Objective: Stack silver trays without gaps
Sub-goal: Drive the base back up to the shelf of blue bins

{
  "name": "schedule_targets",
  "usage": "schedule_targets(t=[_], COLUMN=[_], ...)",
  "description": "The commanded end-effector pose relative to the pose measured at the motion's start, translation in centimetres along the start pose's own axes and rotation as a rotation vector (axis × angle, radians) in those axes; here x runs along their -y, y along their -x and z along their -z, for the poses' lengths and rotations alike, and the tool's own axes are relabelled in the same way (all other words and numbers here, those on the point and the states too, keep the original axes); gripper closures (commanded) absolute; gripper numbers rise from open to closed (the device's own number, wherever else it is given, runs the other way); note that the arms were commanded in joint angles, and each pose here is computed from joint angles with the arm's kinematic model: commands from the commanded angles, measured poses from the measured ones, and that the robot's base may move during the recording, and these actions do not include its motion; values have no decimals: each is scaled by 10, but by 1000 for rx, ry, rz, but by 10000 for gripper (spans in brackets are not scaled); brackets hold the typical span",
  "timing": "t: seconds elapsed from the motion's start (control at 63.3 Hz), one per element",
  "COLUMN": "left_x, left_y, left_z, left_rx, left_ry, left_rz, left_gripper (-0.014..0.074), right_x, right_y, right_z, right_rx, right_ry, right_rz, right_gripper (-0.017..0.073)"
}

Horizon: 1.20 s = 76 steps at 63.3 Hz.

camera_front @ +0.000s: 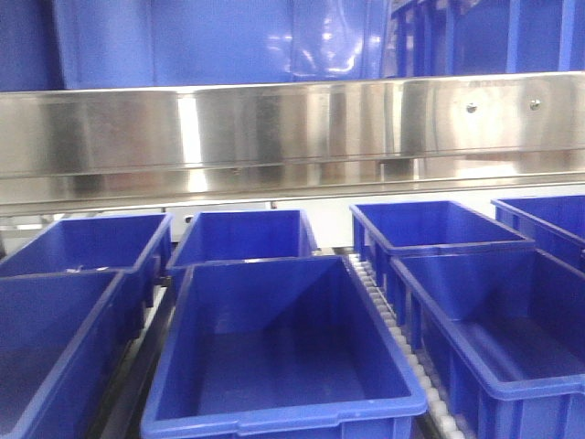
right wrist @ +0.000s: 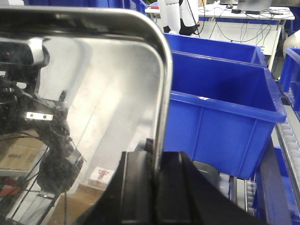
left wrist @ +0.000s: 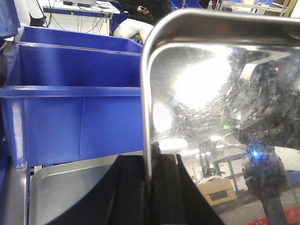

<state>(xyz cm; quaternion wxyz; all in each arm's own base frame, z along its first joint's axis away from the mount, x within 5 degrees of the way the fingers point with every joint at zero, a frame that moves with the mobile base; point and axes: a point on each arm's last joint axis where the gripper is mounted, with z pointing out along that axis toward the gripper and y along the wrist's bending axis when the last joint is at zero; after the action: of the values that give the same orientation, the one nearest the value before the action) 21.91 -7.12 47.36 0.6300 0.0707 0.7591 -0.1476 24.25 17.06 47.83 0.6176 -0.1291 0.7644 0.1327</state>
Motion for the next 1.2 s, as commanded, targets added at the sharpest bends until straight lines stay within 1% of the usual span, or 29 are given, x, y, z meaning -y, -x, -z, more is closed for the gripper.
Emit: schedule_targets(t=[0.0,1.185], left_x=[2,2], left_y=[9,9], left_z=[6,6], left_rx=[65,65], left_ry=[-13,-13], left_rz=[8,8], left_gripper=[610,610], right_x=[1,1], right_y=[9,9], right_z=[6,6], right_rx=[59,59], right_ry=[11,11], right_rz=[28,28], right_gripper=[640,640])
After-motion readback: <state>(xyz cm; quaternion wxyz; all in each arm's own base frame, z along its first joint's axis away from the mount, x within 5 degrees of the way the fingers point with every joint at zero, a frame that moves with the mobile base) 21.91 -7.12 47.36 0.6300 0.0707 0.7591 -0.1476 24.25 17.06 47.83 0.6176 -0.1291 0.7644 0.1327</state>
